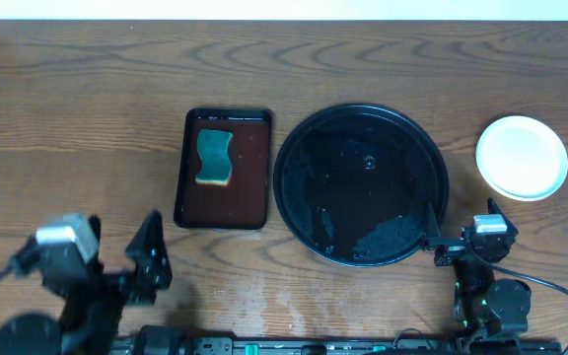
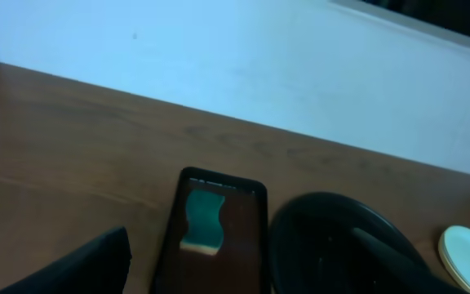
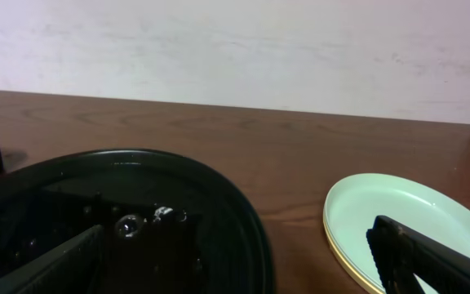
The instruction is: Clean dirty plates on tray and stack at the side
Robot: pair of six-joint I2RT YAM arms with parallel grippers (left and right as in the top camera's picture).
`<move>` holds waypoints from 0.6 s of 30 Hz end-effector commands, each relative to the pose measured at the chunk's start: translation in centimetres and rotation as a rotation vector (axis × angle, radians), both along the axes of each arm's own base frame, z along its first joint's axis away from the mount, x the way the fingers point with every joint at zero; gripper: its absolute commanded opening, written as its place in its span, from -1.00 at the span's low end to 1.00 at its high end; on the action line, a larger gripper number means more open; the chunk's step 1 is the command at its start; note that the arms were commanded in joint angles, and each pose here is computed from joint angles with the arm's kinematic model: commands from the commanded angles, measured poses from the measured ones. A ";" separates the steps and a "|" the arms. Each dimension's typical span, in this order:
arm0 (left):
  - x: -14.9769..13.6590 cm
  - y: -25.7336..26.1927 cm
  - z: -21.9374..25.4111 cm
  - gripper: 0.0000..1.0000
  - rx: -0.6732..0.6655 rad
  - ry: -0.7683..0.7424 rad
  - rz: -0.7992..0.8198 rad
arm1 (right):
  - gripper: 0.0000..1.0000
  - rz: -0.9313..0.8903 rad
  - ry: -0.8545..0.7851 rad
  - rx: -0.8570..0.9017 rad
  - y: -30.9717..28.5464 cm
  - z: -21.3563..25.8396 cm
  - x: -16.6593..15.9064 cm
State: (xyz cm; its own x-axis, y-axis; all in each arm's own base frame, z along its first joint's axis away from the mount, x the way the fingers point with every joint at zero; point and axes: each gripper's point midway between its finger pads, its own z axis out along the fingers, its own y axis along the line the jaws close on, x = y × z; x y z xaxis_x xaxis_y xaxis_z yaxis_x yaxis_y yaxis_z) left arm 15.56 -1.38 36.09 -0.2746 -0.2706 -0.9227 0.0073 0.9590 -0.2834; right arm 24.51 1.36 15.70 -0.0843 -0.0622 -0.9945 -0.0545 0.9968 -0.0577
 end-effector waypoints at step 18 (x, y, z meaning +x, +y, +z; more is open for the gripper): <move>2.7 1.5 -3.4 0.67 -0.120 -0.426 0.095 | 0.98 0.003 -0.002 -0.009 0.1 0.0 0.0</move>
